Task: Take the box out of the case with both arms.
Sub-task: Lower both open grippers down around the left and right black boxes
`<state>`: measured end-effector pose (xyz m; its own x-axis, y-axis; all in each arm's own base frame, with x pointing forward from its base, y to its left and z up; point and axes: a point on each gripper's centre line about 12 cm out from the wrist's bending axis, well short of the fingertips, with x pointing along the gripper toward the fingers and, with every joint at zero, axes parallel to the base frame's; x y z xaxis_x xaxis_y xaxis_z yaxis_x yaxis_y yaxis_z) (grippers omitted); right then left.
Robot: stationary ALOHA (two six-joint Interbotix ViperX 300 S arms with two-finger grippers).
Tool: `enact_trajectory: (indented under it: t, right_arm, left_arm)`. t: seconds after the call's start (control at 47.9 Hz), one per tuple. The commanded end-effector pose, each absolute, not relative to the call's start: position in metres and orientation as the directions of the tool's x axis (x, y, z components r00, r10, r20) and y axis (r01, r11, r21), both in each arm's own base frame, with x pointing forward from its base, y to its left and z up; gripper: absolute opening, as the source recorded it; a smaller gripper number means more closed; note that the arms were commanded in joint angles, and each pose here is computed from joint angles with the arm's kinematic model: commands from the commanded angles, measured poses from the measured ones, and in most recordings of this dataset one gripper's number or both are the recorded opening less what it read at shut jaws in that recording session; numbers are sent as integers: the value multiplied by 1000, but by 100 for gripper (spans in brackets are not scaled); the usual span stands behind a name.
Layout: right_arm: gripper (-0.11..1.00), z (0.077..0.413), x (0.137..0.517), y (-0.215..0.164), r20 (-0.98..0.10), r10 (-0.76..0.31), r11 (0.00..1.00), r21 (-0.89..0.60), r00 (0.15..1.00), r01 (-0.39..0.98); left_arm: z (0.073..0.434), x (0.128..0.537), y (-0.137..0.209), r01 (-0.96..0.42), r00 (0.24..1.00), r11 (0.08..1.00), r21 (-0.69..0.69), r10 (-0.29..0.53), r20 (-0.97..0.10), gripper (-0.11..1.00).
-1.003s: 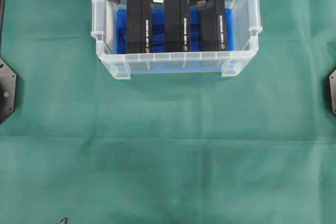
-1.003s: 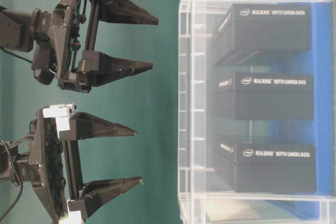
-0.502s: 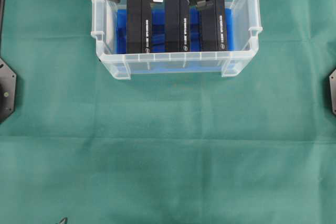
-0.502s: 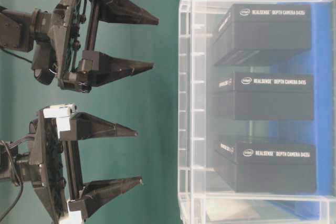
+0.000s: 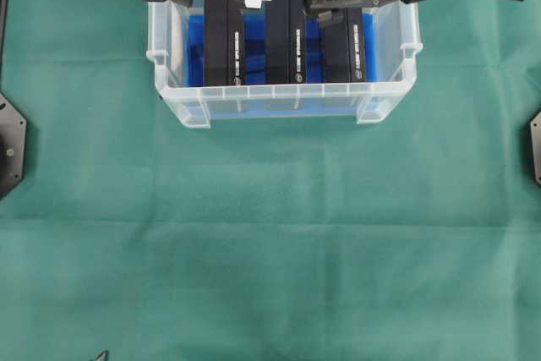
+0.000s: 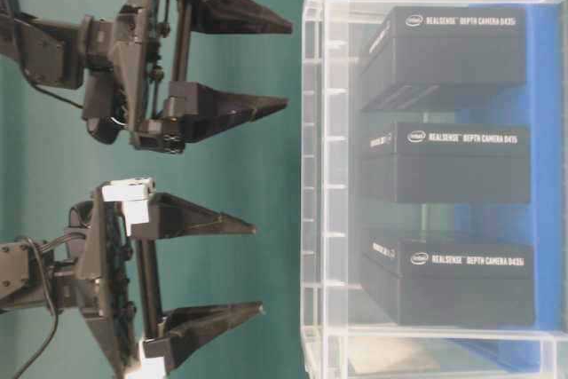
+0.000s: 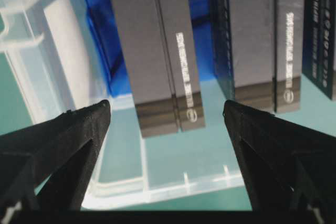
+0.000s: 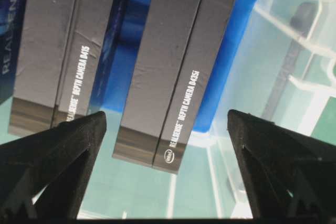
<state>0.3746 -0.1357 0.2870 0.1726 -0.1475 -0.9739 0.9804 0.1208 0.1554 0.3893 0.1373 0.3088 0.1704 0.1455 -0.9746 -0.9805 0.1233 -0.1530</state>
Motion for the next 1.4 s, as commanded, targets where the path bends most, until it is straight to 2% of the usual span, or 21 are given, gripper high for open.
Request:
enact_trajectory:
  t: [0.0, 0.23, 0.878, 1.379]
  right_arm:
    - [96, 289, 376, -136, -966, -160, 121, 185, 203, 975]
    - [96, 269, 378, -139, -965, -165, 125, 185, 205, 975]
    - [96, 217, 378, -148, -970, -172, 131, 150, 172, 980]
    - [96, 202, 378, -150, -972, -168, 128, 144, 165, 981]
  left_arm:
    - [314, 389, 138, -974, 205, 133, -184, 165, -965, 84]
    - [292, 391, 140, -971, 218, 133, -197, 168, -961, 84]
    - [237, 400, 144, -982, 154, 136, -134, 144, -978, 84]
    - [214, 391, 143, -987, 119, 121, -105, 117, -986, 84]
